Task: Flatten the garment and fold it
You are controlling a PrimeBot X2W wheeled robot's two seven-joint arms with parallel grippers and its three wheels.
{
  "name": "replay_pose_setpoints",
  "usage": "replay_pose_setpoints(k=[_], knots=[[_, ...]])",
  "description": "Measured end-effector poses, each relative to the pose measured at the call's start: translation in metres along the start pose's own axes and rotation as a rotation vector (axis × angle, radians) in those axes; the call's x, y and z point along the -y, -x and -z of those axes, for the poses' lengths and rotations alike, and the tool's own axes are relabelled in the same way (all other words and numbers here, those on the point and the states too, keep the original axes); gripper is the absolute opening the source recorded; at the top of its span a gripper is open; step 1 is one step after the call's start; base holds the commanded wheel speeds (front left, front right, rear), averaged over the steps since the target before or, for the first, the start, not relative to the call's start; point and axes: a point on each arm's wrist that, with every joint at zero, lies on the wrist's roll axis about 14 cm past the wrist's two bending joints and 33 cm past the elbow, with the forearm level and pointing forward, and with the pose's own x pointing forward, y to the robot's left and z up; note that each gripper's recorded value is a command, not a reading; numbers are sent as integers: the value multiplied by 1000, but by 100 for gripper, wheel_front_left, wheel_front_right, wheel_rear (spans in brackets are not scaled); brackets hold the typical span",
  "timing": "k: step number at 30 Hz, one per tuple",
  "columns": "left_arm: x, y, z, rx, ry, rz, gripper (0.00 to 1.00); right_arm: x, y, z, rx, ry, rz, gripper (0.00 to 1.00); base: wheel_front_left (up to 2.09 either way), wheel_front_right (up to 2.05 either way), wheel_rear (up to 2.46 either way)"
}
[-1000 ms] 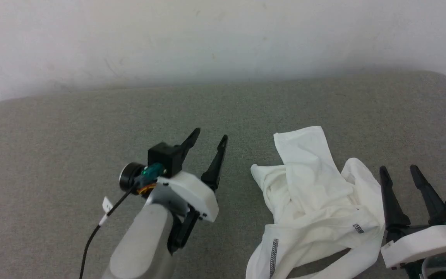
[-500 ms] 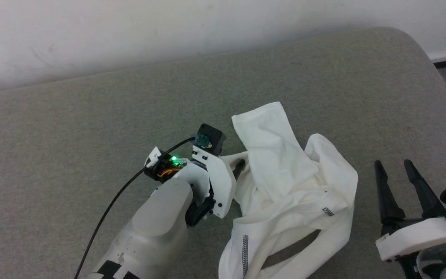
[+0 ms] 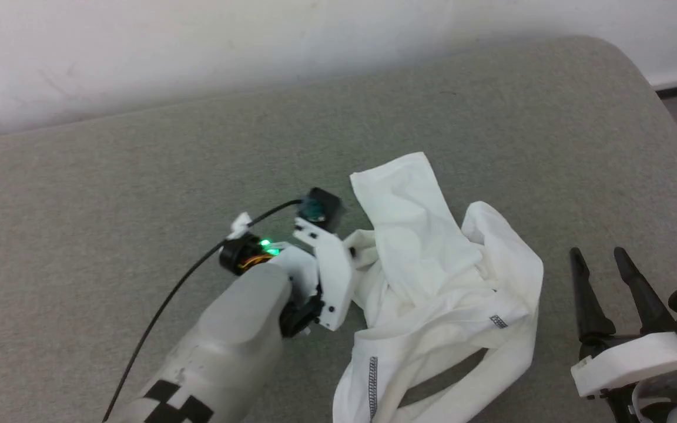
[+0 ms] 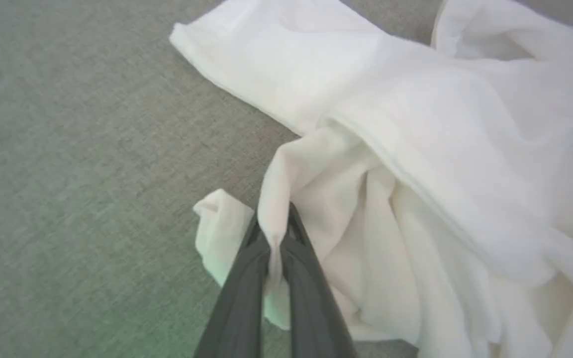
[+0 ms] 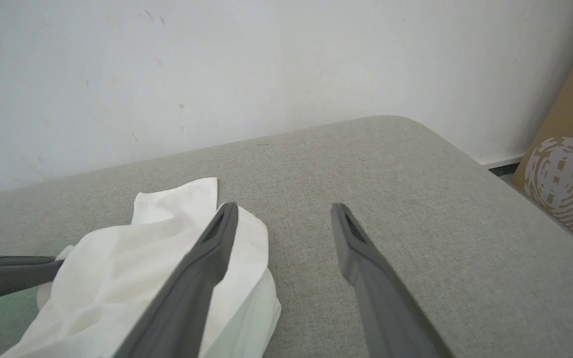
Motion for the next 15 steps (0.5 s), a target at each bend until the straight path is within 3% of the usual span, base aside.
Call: replay_pose_setpoints(k=[4, 9, 15], knots=[[-31, 20, -6, 141, 73, -83, 0, -9, -2, -3, 13, -6, -30, 100, 0, 0, 0], [-101, 73, -9, 311, 141, -309, 0, -18, -2, -7, 25, -11, -62, 100, 0, 0, 0], [-168, 160, 62, 350, 303, -631, 0, -31, -1, -6, 23, -15, -105, 100, 0, 0, 0]])
